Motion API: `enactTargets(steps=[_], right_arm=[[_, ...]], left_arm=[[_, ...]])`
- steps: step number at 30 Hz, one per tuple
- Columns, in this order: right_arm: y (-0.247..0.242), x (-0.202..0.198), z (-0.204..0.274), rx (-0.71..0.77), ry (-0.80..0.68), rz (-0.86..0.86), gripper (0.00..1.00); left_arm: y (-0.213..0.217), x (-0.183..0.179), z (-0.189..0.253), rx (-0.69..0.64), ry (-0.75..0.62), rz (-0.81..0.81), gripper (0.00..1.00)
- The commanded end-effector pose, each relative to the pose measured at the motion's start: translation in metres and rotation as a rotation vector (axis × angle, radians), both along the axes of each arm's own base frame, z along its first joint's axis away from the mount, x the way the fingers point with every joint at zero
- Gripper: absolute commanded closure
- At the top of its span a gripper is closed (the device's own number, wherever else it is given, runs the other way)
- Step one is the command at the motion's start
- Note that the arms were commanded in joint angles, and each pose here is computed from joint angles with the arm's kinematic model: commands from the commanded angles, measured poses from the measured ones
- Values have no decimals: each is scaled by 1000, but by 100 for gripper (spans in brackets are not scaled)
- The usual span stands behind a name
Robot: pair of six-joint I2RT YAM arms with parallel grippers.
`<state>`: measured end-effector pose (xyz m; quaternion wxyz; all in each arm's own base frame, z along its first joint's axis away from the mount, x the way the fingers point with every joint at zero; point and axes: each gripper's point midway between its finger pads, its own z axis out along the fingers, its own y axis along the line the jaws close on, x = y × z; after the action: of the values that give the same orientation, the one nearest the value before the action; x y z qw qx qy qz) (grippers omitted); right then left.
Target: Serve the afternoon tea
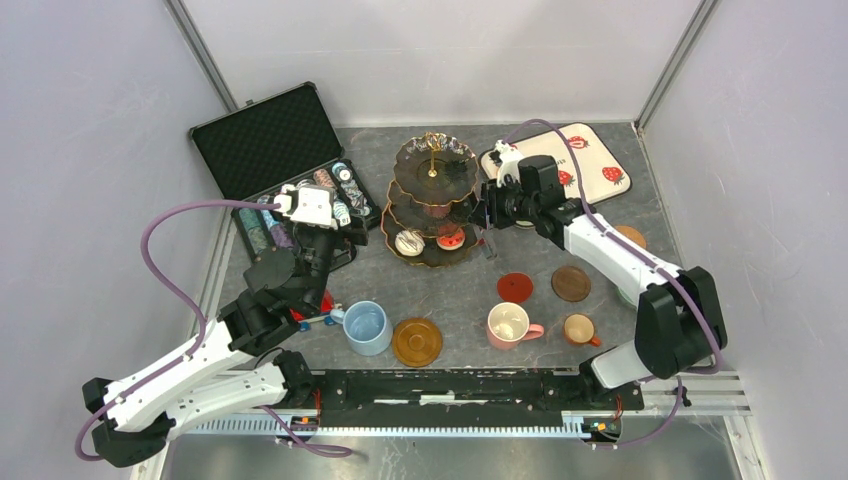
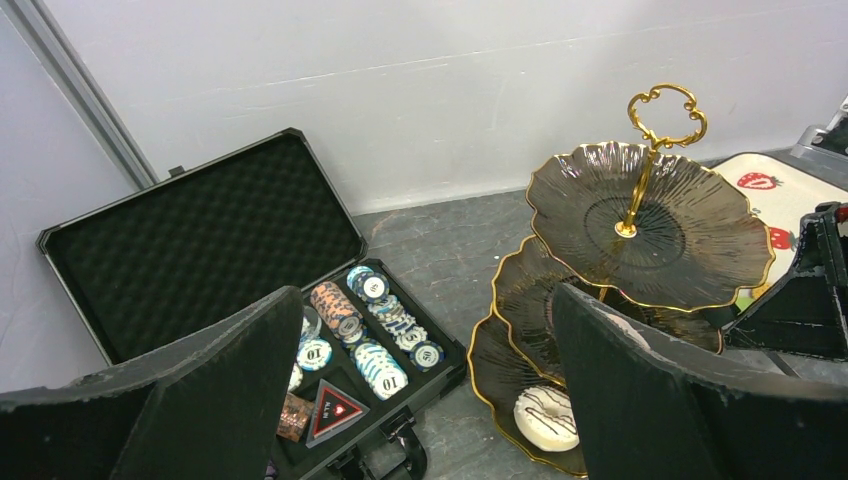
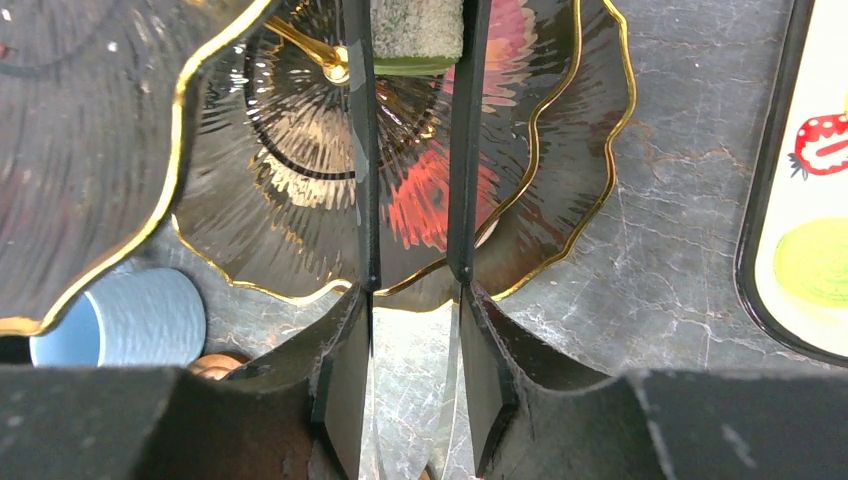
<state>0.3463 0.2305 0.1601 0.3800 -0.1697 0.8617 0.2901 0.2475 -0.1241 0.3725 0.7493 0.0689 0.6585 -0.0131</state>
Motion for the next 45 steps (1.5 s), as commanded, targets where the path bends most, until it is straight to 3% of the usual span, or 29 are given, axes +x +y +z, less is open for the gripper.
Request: enactTargets(steps=[1,11,23,32,35,39,45], right_arm=[[4,16,21,-8,-75,-16,60],[5,17,29,-27,-92,-21,55],[-12,9,42,10,-119,-70,55],[-79,14,36,-12,-109,-189,56],[-123,20,23,-87,-95,-272,56],[-171,27,-1,-320,-37,-380,54],[-177,36,-31,-373,41,-383,51]], left_arm=[[3,-2,18,-74,-27,0,0],[3,-1,17,-71,-26,3,0],[3,-1,18,-73,-27,1,0],[3,-2,18,-74,-27,1,0],[3,-2,19,-77,-28,0,0],[4,-3,19,-82,-31,-1,0],[5,-3,20,-82,-31,2,0]])
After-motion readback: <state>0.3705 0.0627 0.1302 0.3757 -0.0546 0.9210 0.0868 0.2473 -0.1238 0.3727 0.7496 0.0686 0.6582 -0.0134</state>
